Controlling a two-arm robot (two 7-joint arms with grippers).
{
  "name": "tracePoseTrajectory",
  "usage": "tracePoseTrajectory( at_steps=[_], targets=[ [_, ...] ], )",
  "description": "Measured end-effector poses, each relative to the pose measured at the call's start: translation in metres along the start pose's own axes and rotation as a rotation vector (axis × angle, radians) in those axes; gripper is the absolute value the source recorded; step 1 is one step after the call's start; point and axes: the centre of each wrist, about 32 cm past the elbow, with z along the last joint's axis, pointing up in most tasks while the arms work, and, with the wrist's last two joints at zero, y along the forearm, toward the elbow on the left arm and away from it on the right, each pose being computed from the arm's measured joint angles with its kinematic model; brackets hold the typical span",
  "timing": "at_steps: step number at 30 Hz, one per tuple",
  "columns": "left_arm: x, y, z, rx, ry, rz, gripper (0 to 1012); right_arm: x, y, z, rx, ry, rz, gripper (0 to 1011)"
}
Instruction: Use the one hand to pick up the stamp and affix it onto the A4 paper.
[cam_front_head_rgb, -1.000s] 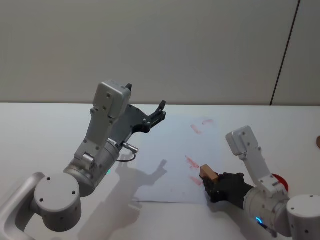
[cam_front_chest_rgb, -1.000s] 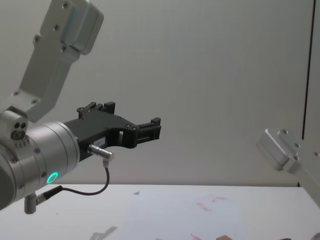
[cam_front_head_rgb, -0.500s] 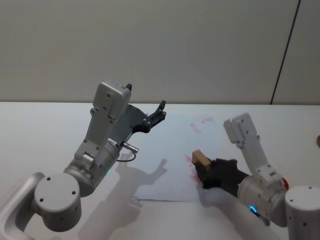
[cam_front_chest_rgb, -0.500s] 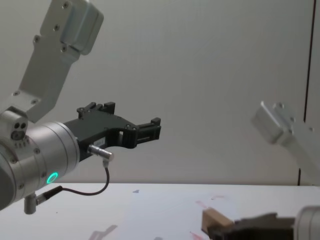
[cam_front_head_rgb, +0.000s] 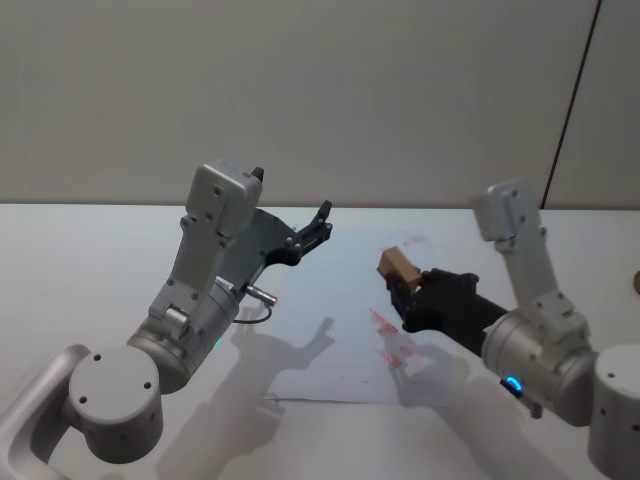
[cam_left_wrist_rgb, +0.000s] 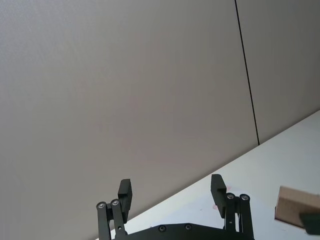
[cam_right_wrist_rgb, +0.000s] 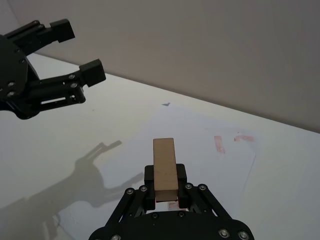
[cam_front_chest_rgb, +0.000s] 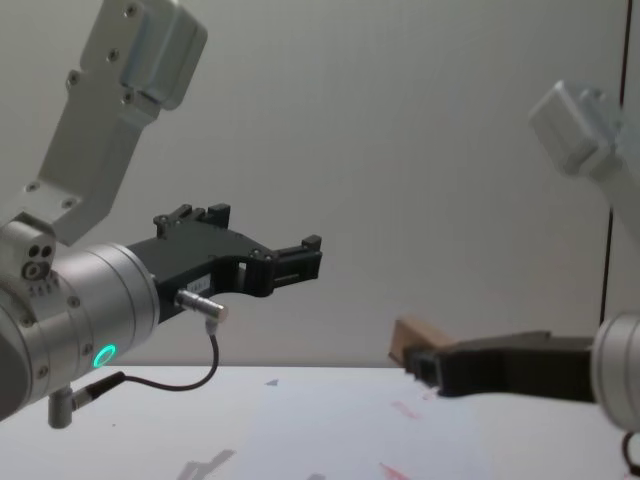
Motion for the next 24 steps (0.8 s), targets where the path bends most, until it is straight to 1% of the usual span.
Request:
tracePoseTrajectory(
  at_steps=[4, 9, 15, 16, 19, 24],
  targets=[
    [0.0, 0.0, 0.0, 0.0, 0.0, 0.0, 1003, 0.004, -0.008, 0.003, 0.016, 0.01, -0.022, 221],
    [0.0, 0.0, 0.0, 0.0, 0.0, 0.0, 1003, 0.01, -0.02, 0.002, 0.024, 0.022, -0.06, 221],
    [0.0, 0.0, 0.0, 0.0, 0.0, 0.0, 1003, 0.021, -0.041, -0.004, 0.016, 0.031, -0.124, 221],
    [0.0, 0.0, 0.0, 0.0, 0.0, 0.0, 1003, 0.021, -0.041, -0.004, 0.016, 0.031, -0.124, 221],
    [0.0, 0.0, 0.0, 0.0, 0.0, 0.0, 1003, 0.026, -0.053, -0.009, 0.009, 0.032, -0.158, 221],
    [0.0, 0.0, 0.0, 0.0, 0.0, 0.0, 1003, 0.031, -0.065, -0.015, 0.001, 0.029, -0.188, 221]
  ],
)
